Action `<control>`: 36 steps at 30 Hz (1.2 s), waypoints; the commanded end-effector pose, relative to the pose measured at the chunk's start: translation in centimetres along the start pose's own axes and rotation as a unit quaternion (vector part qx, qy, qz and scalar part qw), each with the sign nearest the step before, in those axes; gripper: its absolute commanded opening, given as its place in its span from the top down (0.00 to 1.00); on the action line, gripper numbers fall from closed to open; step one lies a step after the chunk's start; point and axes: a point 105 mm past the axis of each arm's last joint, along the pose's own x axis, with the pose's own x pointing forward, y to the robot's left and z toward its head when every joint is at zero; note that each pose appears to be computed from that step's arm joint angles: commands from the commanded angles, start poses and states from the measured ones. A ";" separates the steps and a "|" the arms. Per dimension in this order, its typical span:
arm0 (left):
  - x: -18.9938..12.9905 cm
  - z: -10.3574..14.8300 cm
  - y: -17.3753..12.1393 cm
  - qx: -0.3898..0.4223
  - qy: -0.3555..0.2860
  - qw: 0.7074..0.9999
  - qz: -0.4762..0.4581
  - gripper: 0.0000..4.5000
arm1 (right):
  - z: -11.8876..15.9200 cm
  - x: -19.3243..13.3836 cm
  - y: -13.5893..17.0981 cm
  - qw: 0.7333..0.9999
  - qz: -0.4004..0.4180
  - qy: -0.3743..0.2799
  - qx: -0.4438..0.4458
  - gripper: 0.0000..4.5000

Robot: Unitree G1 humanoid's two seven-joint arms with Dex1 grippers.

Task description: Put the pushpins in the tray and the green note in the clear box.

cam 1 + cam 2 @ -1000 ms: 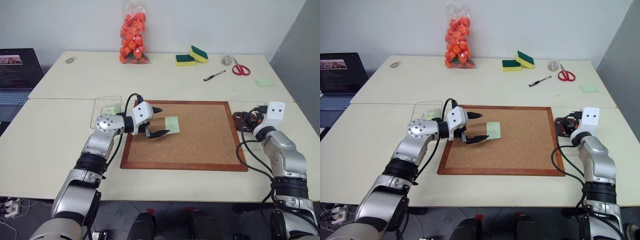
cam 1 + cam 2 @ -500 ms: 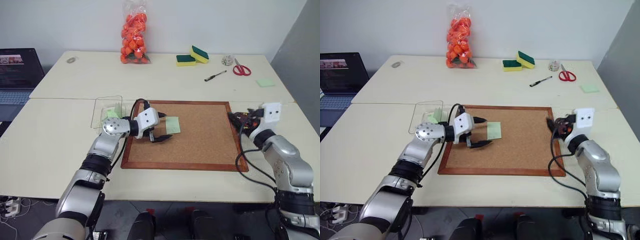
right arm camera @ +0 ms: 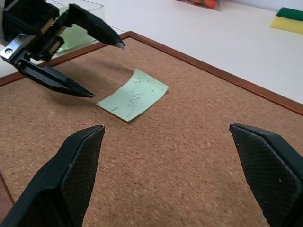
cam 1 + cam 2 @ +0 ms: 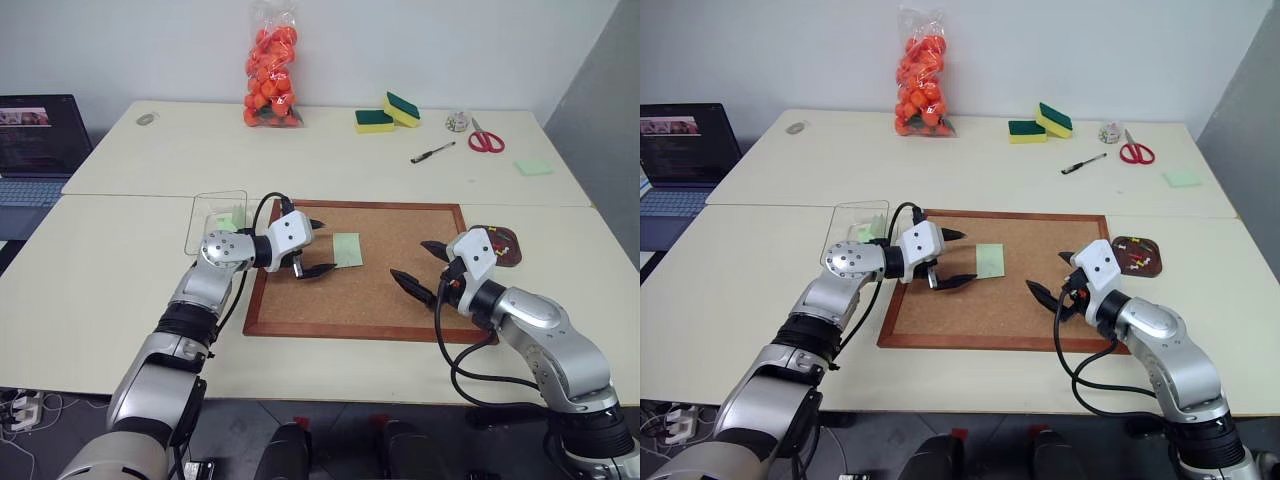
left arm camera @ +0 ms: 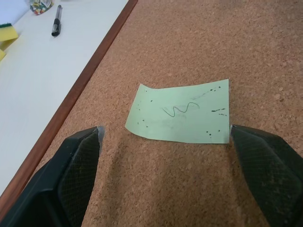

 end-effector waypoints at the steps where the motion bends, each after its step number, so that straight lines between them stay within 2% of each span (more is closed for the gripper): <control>1: 0.9 1.6 0.0 0.014 -0.022 1.000 -0.011 0.00 | 1.6 -0.3 0.8 0.999 0.021 -0.025 -0.013 0.00; 6: 2.1 1.7 -0.8 0.016 -0.015 0.999 -0.035 0.00 | 1.1 -1.0 1.4 1.000 0.023 -0.015 0.000 0.00; 15: 3.6 0.2 -2.1 0.036 0.029 0.997 -0.061 0.00 | 0.8 -1.7 1.7 1.000 0.010 -0.010 0.008 0.00; 18: 3.8 -0.2 -2.2 0.035 0.041 0.997 -0.063 0.10 | 1.0 -1.9 1.8 1.000 0.010 -0.011 0.009 0.00; 26: 3.9 -1.1 -2.1 -0.017 0.067 0.996 -0.064 0.48 | 1.5 -1.9 2.0 1.000 0.015 -0.016 0.015 0.00; 36: 3.7 -1.4 -1.3 -0.040 0.079 0.995 -0.053 0.87 | 1.8 -1.8 2.2 0.999 0.018 -0.021 0.020 0.00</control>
